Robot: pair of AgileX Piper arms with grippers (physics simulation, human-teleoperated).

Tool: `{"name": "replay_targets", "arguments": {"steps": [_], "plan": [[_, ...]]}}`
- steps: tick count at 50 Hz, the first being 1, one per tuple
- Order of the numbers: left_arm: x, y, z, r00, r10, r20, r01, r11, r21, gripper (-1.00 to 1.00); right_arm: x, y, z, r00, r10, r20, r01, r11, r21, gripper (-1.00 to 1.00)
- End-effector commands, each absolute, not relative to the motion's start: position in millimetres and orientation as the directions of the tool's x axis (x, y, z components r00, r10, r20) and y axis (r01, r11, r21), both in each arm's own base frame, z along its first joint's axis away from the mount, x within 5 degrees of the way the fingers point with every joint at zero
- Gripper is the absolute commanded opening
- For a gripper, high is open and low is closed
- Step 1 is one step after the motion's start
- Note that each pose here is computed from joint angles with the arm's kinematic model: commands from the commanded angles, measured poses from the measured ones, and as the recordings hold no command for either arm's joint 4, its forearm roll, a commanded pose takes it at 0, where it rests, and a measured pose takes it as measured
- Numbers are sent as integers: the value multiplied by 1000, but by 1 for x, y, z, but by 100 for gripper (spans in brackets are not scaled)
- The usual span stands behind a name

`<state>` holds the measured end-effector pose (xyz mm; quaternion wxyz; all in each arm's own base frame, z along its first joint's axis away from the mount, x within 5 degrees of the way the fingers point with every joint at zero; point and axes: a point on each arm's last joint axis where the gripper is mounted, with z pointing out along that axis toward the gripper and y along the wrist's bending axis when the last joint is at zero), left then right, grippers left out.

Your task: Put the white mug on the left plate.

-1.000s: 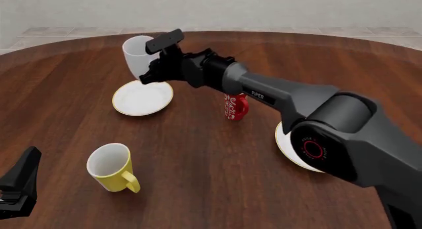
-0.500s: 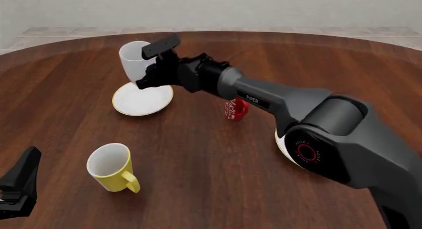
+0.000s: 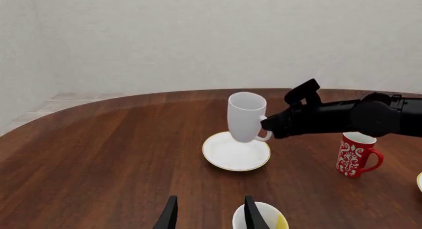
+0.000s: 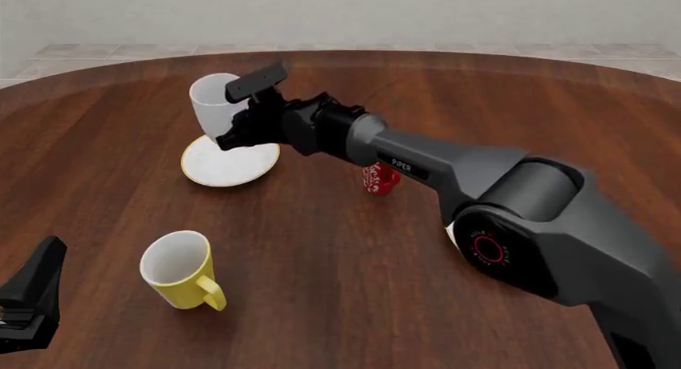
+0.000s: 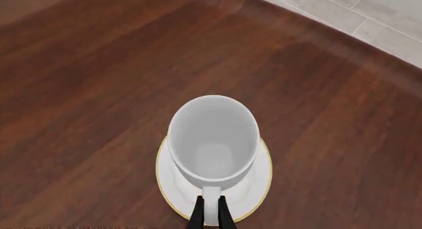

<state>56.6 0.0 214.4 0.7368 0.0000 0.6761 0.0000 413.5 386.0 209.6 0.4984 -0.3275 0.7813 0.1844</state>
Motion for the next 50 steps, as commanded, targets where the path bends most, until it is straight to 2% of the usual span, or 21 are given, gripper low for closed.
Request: {"name": "replay_targets", "arguments": {"steps": [1, 50], "plan": [[57, 0, 214, 86, 0, -996, 0, 1000, 0, 100, 412, 388, 208, -291, -322, -901, -696, 717, -31, -100], [57, 0, 214, 86, 0, -996, 0, 1000, 0, 100, 408, 394, 197, -304, -328, -895, -702, 712, -22, -100]]}}
